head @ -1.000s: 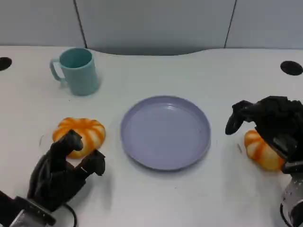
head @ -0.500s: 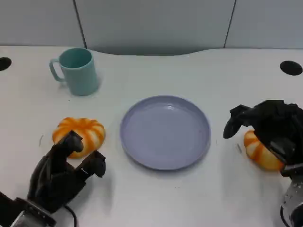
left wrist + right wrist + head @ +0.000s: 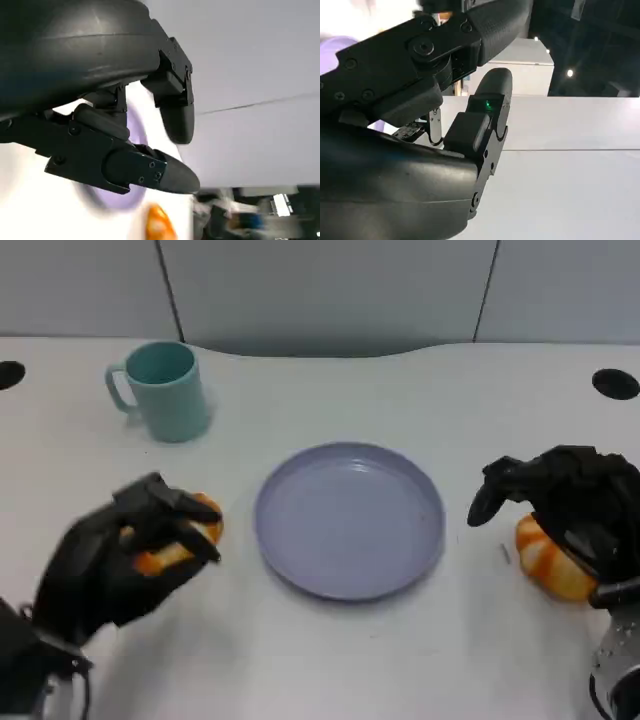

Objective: Grasp the bread from the table and place it into the plate.

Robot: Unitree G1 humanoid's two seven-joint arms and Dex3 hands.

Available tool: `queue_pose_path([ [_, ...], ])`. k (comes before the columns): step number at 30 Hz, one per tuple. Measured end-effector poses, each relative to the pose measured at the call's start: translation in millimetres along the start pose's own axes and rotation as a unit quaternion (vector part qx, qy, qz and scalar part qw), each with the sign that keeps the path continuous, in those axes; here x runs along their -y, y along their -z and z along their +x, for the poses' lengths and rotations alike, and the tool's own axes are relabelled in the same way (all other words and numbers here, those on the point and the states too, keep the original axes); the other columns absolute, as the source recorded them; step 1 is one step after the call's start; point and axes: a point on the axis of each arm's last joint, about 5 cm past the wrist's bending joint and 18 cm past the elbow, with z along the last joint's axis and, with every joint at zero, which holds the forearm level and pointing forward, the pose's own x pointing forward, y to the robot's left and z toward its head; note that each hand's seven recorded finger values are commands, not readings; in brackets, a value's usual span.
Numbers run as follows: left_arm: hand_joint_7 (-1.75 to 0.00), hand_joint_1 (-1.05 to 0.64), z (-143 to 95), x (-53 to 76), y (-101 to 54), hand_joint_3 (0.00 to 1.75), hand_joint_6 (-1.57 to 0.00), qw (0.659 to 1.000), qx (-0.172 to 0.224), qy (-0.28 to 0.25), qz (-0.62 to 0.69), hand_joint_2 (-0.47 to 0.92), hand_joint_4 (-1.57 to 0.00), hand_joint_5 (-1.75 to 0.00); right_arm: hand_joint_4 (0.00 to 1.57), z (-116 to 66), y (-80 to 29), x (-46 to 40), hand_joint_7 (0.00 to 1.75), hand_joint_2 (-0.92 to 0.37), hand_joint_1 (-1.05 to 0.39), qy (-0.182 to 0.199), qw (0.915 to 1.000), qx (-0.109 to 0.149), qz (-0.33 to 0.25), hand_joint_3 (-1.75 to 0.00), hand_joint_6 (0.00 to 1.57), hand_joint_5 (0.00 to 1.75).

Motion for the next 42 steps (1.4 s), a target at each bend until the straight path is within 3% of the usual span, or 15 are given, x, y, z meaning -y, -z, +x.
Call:
queue_pose_path([
  [2, -0.77, -0.78, 6, -5.7, -6.6, 0.0, -0.36, 0.999, 0.009, -0.013, 0.03, 0.91, -0.26, -1.12, 0.73, 0.2, -0.2, 0.0, 0.3, -0.83, -0.48, 0.002, 1.0, 0.0, 0.0, 0.0, 1.09, 1.3],
  [7, -0.54, -0.82, 15, -5.4, -11.0, 0.05, -0.23, 0.996, 0.001, -0.003, 0.089, 0.92, -0.04, -1.03, 0.74, 0.9, 0.1, -0.1, 0.3, -0.82, -0.48, 0.008, 1.0, -0.001, 0.0, 0.0, 1.09, 1.28],
  [12, -0.4, -0.88, 36, -17.2, -19.4, 0.08, -0.13, 0.98, 0.013, 0.016, 0.198, 0.92, 0.0, -0.73, 0.77, 3.7, 0.3, -0.4, 0.31, -0.83, -0.5, 0.005, 1.0, -0.001, -0.004, 0.0, 1.1, 1.24],
  [15, -0.34, -0.97, 42, -23.3, -14.3, 0.12, -0.05, 0.969, -0.017, 0.036, 0.245, 0.92, 0.0, -0.4, 0.77, 5.1, 0.6, -0.6, 0.3, -0.84, -0.48, 0.006, 1.0, -0.003, -0.005, 0.0, 1.09, 1.22],
  [17, -0.19, -1.02, 46, -25.4, -9.7, 0.13, -0.01, 0.961, -0.045, 0.052, 0.268, 0.92, 0.0, -0.1, 0.78, 6.2, 1.1, -0.6, 0.29, -0.83, -0.48, 0.004, 1.0, -0.004, -0.003, 0.0, 1.09, 1.21],
  [18, -0.16, -1.03, 49, -26.3, -7.4, 0.13, 0.0, 0.957, -0.062, 0.062, 0.278, 0.92, 0.0, -0.05, 0.79, 7.0, 1.4, -0.7, 0.29, -0.83, -0.48, 0.003, 1.0, -0.005, -0.001, 0.0, 1.09, 1.2],
  [24, 0.0, -1.05, 60, -30.0, -0.7, 0.17, 0.0, 0.93, -0.117, 0.09, 0.335, 0.92, 0.0, 0.0, 0.79, 12.3, 1.8, -1.0, 0.28, -0.83, -0.48, 0.002, 1.0, -0.002, 0.001, 0.0, 1.09, 1.21],
  [32, -0.01, -1.05, 72, -32.3, 0.2, 0.17, -0.02, 0.898, -0.133, 0.103, 0.407, 0.92, 0.0, 0.0, 0.8, 14.4, 2.7, -1.4, 0.28, -0.82, -0.47, 0.002, 1.0, -0.001, 0.006, 0.0, 1.11, 1.25],
  [42, -0.01, -1.05, 71, -30.5, 7.1, 0.18, -0.01, 0.885, -0.151, 0.109, 0.427, 0.92, 0.0, 0.0, 0.78, 16.7, 2.6, -1.5, 0.28, -0.82, -0.47, 0.0, 1.0, 0.0, 0.007, 0.0, 1.11, 1.3],
])
